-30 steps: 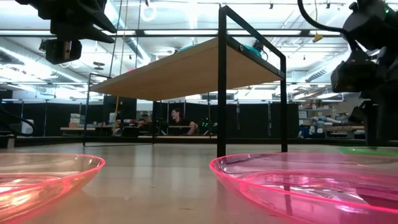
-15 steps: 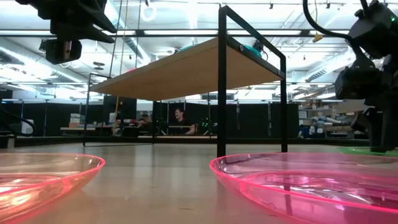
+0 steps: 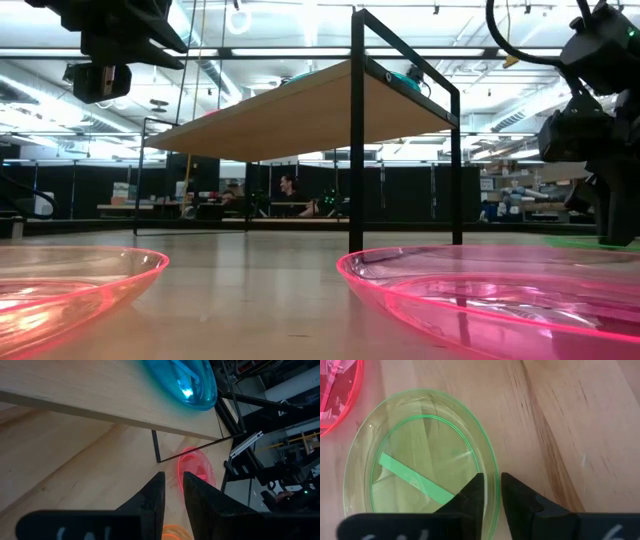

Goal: Place and stack plates onto a shelf
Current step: Stack the green plate on top of the blue plate on the shelf

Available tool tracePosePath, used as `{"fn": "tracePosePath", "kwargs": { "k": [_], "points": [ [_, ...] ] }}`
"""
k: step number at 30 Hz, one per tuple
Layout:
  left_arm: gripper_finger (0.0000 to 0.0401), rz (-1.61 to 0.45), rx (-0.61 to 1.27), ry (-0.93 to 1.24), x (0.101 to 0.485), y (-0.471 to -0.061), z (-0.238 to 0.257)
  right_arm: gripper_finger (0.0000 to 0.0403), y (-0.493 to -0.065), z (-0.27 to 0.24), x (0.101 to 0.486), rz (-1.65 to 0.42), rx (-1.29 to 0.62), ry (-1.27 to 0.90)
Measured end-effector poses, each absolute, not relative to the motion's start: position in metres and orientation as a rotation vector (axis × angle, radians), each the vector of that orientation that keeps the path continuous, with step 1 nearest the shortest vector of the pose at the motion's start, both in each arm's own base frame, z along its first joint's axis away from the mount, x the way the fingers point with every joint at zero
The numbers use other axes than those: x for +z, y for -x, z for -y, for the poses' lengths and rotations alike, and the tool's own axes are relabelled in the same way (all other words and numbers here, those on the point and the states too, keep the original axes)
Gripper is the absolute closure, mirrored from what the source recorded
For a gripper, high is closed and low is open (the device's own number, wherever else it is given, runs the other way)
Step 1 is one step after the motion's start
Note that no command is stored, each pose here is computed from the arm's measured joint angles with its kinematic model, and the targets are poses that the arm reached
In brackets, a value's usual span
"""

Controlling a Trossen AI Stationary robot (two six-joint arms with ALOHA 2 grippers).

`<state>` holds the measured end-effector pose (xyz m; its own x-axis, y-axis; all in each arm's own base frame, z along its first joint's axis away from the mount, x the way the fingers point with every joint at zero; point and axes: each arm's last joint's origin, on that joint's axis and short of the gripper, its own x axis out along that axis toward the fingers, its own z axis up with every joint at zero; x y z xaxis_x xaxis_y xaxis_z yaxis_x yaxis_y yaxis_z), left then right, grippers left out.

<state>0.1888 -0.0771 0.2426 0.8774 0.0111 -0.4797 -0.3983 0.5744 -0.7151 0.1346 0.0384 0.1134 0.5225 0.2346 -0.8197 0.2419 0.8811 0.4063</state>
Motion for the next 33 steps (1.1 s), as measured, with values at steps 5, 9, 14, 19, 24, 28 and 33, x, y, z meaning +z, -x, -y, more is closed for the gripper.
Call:
{"fn": "tracePosePath", "kwargs": {
  "k": [5, 9, 14, 19, 24, 28, 33],
  "points": [
    [0.0326, -0.456, 0.250, 0.935, 0.2426, -0.1888, 0.0771, 0.0363, -0.1343, -0.0383, 0.1130, -1.037, -0.005, -0.514],
    [0.0326, -0.456, 0.250, 0.935, 0.2426, -0.1888, 0.0771, 0.0382, -0.1341, -0.0386, 0.1130, -1.041, 0.003, -0.517],
    [0.0326, -0.456, 0.250, 0.934, 0.2426, -0.1888, 0.0771, 0.0391, -0.1342, -0.0386, 0.1130, -1.041, 0.003, -0.518],
    [0.0326, -0.456, 0.249, 0.933, 0.2426, -0.1888, 0.0771, 0.0391, -0.1342, -0.0386, 0.1130, -1.041, 0.003, -0.517],
    [0.0326, -0.456, 0.249, 0.934, 0.2426, -0.1888, 0.0771, 0.0392, -0.1339, -0.0394, 0.1131, -1.052, 0.026, -0.532],
    [0.0326, -0.456, 0.249, 0.934, 0.2426, -0.1887, 0.0771, 0.0392, -0.1335, -0.0401, 0.1131, -1.065, 0.049, -0.544],
    [0.0326, -0.456, 0.249, 0.934, 0.2426, -0.1888, 0.0771, 0.0392, -0.1354, -0.0406, 0.1160, -1.060, 0.050, -0.543]
  ]
}}
